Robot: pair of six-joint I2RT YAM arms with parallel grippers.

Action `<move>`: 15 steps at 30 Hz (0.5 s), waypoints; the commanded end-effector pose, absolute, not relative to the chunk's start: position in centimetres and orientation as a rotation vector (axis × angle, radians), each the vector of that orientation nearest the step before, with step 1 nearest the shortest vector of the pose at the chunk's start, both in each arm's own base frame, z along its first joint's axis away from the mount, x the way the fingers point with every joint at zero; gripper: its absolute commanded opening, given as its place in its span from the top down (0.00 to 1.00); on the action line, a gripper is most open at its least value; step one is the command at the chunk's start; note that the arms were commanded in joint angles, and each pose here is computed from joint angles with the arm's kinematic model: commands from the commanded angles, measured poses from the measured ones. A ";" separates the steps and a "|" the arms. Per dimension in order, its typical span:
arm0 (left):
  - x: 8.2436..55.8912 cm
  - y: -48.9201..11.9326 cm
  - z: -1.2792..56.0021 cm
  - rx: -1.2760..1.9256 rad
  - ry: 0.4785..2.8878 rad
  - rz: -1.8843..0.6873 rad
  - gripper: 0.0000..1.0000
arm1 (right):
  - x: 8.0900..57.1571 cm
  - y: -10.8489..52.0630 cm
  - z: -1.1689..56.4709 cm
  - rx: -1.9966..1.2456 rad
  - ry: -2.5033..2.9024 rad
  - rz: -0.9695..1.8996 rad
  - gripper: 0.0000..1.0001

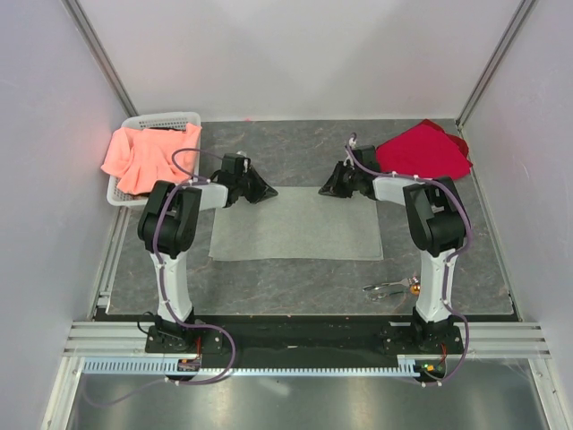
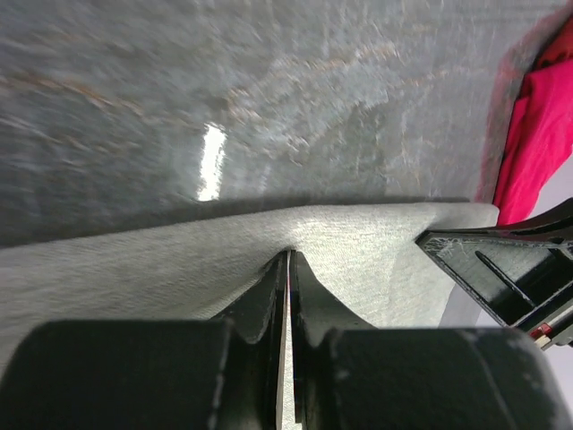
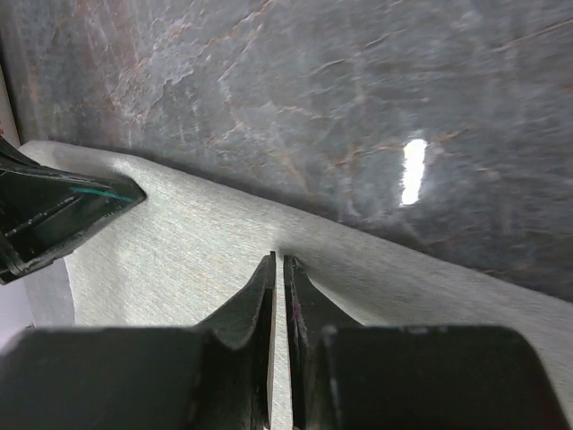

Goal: Fold the napkin into a case and place the utensils inside
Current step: Smooth out the rectangle-folded napkin at the center of the board.

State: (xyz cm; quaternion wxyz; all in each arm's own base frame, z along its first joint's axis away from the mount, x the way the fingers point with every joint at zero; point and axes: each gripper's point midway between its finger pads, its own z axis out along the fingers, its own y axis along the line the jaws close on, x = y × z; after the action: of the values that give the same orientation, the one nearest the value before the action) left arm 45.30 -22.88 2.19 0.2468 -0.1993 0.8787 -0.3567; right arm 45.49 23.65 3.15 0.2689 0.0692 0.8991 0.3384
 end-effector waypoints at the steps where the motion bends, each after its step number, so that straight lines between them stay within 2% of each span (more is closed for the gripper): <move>1: 47.2 -21.2 3.4 -0.594 2.322 -1.000 0.91 | 47.2 21.7 3.5 0.186 2.372 0.935 0.87; 15: 48.4 -14.0 2.0 -0.692 2.332 -0.792 0.92 | 47.6 17.3 -0.1 0.238 2.432 0.878 0.86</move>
State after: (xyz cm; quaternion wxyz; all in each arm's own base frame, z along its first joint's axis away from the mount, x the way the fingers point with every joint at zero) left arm 48.00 -16.05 2.01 0.2712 -0.2597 0.8645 -0.3341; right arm 47.61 18.47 2.07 0.2743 0.0970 0.8913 0.3477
